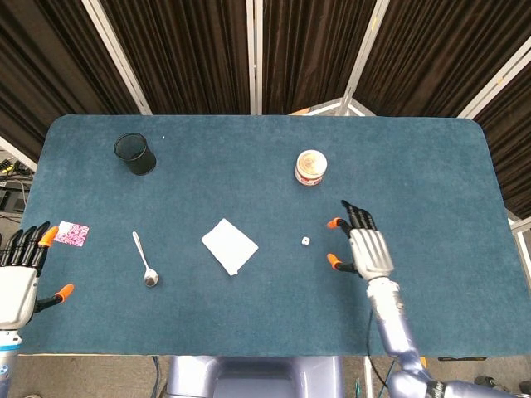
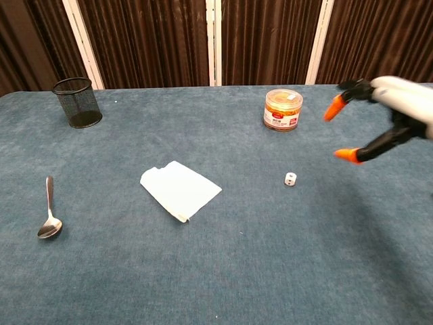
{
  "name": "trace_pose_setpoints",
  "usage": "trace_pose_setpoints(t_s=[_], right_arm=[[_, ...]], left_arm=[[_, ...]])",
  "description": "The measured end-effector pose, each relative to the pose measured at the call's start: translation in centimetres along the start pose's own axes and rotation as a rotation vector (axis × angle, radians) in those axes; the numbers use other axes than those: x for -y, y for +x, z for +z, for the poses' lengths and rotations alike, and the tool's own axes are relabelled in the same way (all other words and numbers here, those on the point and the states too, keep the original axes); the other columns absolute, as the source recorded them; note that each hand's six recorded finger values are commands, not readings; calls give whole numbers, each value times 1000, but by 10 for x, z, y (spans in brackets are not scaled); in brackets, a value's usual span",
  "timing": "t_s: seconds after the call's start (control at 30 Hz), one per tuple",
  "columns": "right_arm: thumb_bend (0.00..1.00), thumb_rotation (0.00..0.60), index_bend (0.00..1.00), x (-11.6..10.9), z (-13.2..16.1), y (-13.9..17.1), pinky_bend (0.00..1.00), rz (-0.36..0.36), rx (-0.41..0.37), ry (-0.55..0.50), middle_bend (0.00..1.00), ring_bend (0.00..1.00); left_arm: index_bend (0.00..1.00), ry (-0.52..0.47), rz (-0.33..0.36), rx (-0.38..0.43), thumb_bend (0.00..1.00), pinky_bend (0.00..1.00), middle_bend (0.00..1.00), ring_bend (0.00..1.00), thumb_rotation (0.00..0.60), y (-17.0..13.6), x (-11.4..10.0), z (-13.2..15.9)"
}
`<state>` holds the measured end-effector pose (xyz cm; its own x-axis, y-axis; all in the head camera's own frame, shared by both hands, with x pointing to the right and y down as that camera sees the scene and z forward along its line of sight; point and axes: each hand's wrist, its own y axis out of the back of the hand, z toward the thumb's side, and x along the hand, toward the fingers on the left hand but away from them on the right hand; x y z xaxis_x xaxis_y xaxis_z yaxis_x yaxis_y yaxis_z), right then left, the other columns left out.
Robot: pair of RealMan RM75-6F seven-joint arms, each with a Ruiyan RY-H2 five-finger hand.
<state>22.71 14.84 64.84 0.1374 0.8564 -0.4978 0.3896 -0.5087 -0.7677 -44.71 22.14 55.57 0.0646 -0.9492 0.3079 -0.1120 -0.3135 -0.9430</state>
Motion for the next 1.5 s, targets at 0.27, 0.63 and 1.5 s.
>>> trace_pose_setpoints(t_s=[0.27,0.63,1.5], right_arm=[[185,600,382,31,5,-25,0,33,45,-1,49,0],[186,600,409,56,-3,-41,0,84,86,6,49,0],[235,600,496,92,-8,-62,0,150,130,-5,99,0]], left_arm=[[0,-15,5,0,43,0,0,0,600,2,-2,-2],[0,-11,-4,-1,43,0,0,0,600,3,0,0],[0,-15,-15,6,43,0,0,0,600,5,3,2]])
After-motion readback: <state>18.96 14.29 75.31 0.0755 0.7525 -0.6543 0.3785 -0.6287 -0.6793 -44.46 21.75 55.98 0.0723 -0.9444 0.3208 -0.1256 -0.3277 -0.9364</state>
